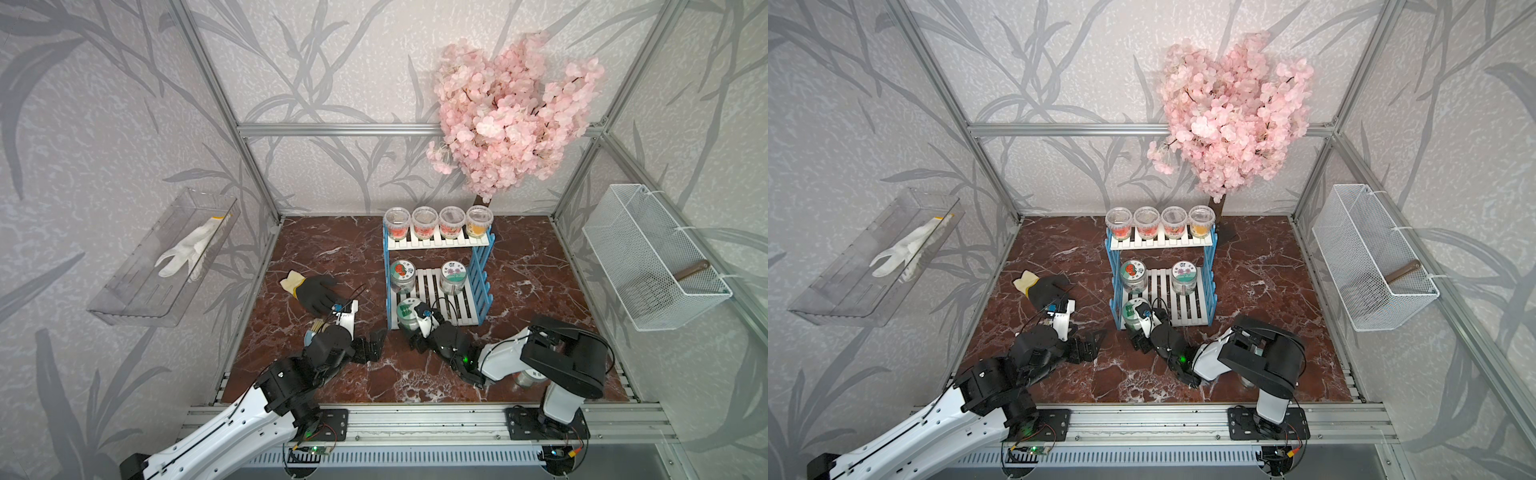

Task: Place the seed container on the shelf
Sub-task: Place the seed jar on the shelf.

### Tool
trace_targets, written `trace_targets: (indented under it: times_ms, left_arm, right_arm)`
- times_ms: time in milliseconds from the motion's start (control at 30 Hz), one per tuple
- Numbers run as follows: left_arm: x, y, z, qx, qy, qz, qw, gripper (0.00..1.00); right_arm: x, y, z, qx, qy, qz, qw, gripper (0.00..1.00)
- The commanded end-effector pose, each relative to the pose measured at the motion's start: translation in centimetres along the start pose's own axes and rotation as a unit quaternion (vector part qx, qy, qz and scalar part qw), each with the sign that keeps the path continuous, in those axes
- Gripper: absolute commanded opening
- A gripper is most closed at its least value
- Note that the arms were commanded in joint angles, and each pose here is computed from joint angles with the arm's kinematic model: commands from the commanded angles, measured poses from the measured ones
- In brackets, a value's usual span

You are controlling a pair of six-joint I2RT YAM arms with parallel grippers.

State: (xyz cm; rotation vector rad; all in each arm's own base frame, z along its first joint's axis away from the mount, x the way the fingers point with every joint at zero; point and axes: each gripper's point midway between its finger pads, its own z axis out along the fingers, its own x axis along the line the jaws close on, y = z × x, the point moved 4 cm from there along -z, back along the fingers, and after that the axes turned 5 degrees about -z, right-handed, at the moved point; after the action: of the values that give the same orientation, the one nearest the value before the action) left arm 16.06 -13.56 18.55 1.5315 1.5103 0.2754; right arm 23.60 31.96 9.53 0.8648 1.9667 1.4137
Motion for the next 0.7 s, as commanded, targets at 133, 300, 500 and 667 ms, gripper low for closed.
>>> trace_targets:
  times_ms: [133, 300, 500, 667]
  left_arm:
    - [0.1, -1.0, 0.8, 0.020, 0.000, 0.003, 1.000, 1.00]
    - [0.2, -1.2, 1.0, 0.023, 0.000, 0.004, 1.000, 1.00]
    - [0.2, -1.3, 1.1, 0.024, 0.000, 0.008, 1.000, 1.00]
    - [0.3, -1.4, 1.2, 0.024, 0.000, 0.010, 1.000, 1.00]
  right_arm:
    - [-1.5, 1.9, 1.9, -0.050, -0.046, 0.042, 0.997, 0.83]
    - [-1.6, 1.6, 2.6, -0.052, -0.041, 0.051, 0.997, 0.83]
    - [-1.4, 0.4, 2.9, -0.032, -0.038, 0.047, 0.998, 0.86]
    - [-1.8, -0.8, 3.0, -0.003, -0.046, 0.036, 0.998, 0.89]
